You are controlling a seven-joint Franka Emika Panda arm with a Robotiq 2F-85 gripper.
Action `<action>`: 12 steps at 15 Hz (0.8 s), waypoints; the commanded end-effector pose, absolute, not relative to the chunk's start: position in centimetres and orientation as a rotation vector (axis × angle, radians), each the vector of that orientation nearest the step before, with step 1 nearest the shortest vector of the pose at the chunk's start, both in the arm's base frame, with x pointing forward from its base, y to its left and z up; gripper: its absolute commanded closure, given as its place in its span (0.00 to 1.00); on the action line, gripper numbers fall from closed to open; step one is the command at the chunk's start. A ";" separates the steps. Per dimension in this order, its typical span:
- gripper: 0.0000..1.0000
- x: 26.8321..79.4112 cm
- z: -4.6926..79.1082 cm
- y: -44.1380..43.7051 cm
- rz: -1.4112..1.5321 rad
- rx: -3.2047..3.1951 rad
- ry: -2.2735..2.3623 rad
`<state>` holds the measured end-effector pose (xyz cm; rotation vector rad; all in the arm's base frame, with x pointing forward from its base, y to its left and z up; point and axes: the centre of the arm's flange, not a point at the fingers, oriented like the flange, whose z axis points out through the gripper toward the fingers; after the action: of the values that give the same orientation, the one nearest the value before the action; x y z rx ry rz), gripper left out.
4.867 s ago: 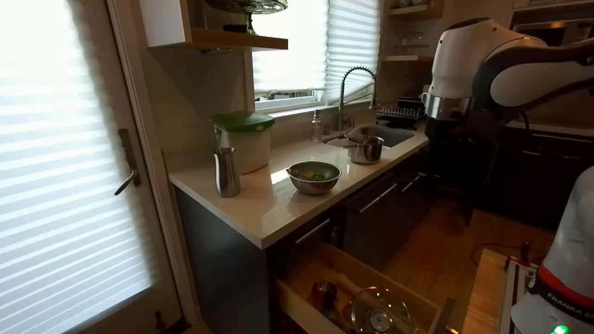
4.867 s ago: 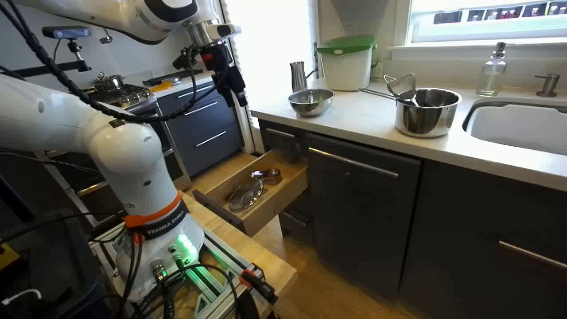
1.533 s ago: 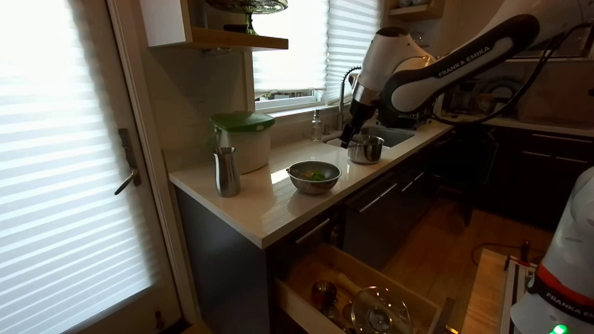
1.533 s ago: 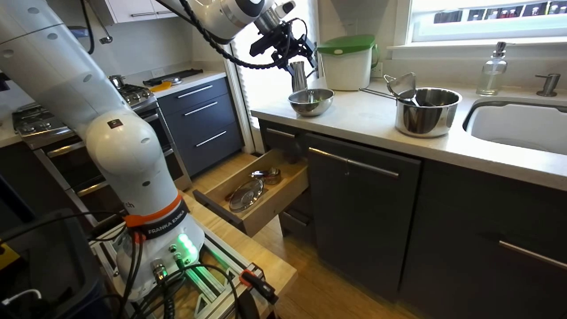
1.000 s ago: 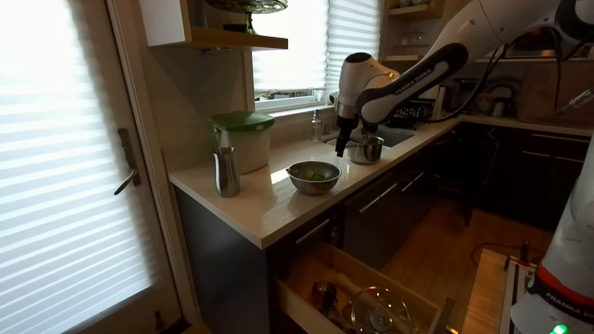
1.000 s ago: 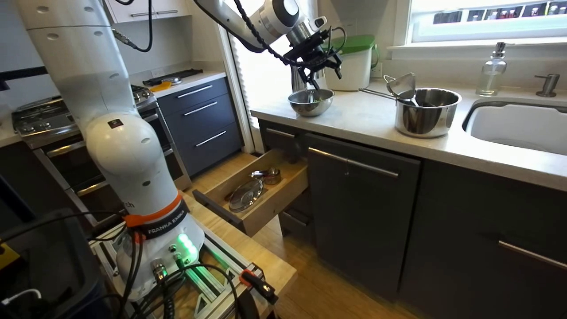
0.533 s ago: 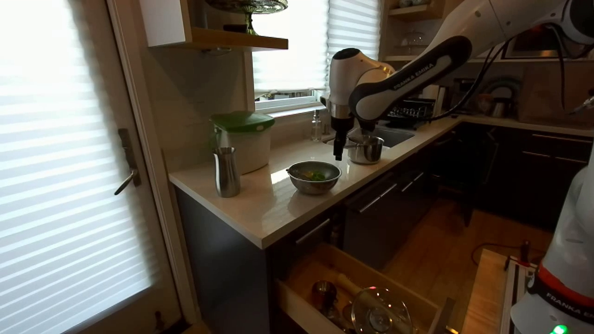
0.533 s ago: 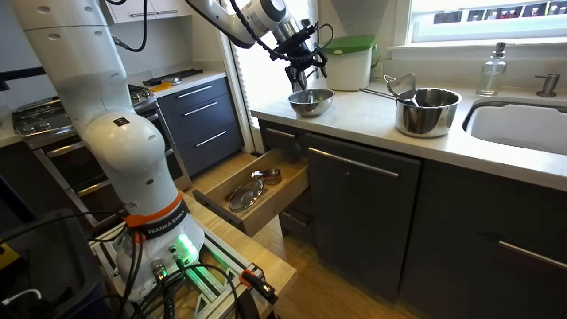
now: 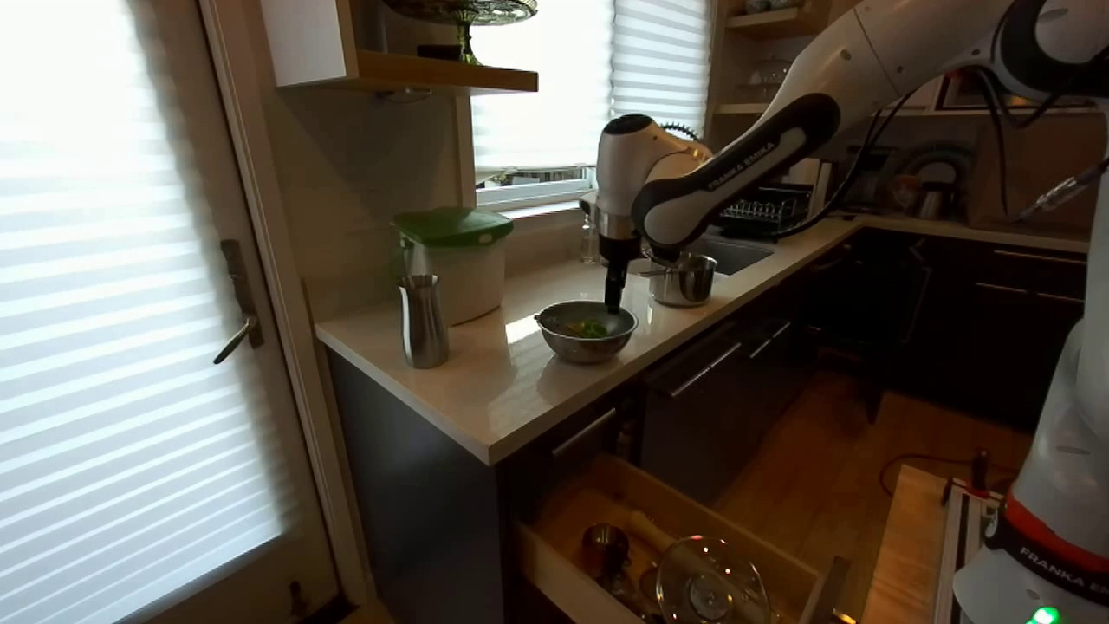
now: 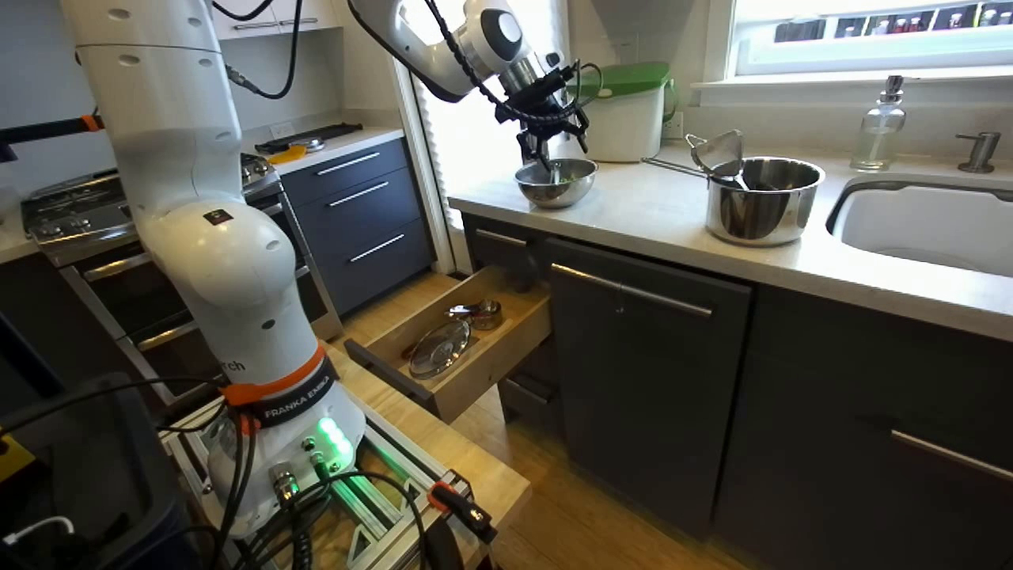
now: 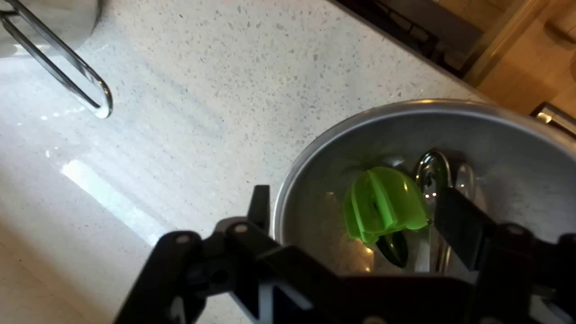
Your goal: Pick up the green object from the silver bowl and put it on the kitchen counter
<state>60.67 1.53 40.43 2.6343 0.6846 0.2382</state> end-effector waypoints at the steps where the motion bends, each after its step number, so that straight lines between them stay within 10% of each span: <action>1: 0.11 63.4 38.8 1.4 0.213 2.640 0.750; 5: 0.38 64.3 37.6 2.1 0.179 2.635 0.832; 12: 0.32 65.2 35.6 2.9 0.147 2.655 0.924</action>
<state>64.28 2.94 36.29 2.6455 0.8918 0.1670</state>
